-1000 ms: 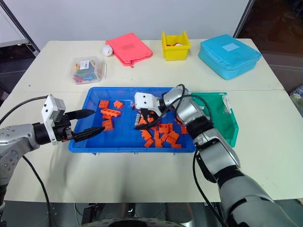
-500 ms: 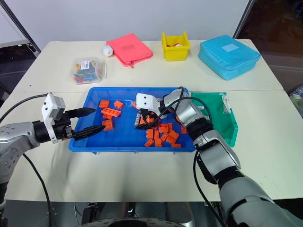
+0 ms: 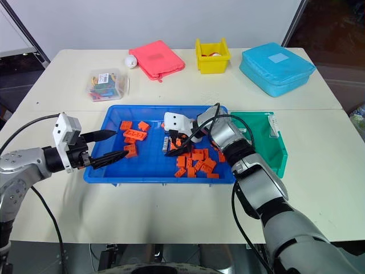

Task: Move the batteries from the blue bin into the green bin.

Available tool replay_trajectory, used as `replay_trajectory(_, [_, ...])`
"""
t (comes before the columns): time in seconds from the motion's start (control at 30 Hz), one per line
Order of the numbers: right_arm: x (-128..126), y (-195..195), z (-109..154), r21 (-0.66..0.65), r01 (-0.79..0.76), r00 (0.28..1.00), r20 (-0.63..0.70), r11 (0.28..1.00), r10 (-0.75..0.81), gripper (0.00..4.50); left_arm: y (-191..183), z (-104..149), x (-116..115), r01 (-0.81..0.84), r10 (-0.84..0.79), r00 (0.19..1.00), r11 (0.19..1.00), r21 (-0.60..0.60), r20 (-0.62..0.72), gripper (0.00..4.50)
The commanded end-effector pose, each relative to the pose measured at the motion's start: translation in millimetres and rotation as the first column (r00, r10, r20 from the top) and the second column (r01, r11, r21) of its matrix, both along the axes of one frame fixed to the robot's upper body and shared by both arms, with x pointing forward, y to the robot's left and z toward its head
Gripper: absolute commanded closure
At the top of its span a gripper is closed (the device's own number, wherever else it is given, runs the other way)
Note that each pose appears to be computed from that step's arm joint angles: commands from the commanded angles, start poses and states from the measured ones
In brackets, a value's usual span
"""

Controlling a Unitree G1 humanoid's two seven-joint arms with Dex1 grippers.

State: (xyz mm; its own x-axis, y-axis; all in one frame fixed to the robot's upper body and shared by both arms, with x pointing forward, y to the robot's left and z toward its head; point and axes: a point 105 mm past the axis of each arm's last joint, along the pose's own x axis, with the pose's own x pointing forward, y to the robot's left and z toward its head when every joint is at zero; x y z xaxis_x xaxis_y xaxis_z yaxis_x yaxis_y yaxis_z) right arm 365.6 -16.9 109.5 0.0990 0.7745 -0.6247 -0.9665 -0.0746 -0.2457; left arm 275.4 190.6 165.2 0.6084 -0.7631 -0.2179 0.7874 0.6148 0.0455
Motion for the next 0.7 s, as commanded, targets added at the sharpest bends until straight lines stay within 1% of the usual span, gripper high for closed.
replay_trajectory(0.03, [-4.5,1.6,-8.3,-0.018,-0.005,1.0,-0.022,1.0,0.005,0.07,-2.0,6.9,1.7,0.004,-0.004,0.999,1.0,0.001,0.041,0.0])
replay_trajectory(0.1, [-2.9,0.9,-9.7,-0.025,0.004,1.0,-0.021,1.0,-0.004,0.07,-1.8,7.0,2.7,-0.001,0.001,0.999,1.0,-0.001,0.045,0.0])
replay_trajectory(0.13, [-2.3,0.6,-10.1,-0.028,0.006,1.0,-0.021,1.0,-0.007,0.6,-1.7,7.2,3.4,-0.004,0.004,0.999,1.0,-0.002,0.047,0.0])
replay_trajectory(0.17, [-1.5,0.4,-10.3,-0.03,0.009,1.0,-0.02,0.999,-0.01,0.92,-1.7,7.3,4.1,-0.007,0.007,0.999,1.0,-0.003,0.05,0.0])
replay_trajectory(0.2, [-0.9,0.4,-10.1,-0.031,0.011,1.0,-0.02,0.999,-0.012,1.4,-1.7,7.4,4.4,-0.008,0.008,0.999,1.0,-0.004,0.051,0.0])
replay_trajectory(0.23, [-0.4,0.7,-9.6,-0.032,0.012,1.0,-0.018,0.999,-0.013,1.64,-1.7,7.4,4.7,-0.009,0.01,0.999,1.0,-0.005,0.052,0.0])
replay_trajectory(0.43, [1.4,2.5,-5.3,-0.023,0.014,1.0,-0.008,1.0,-0.014,1.64,-1.4,6.2,6.2,-0.017,0.018,0.998,1.0,-0.009,0.056,0.0])
replay_trajectory(0.7, [1.5,8.7,15.8,0.034,0.013,1.0,0.003,0.999,-0.013,1.64,-0.9,3.7,7.0,-0.022,0.023,0.998,1.0,-0.012,0.057,0.0])
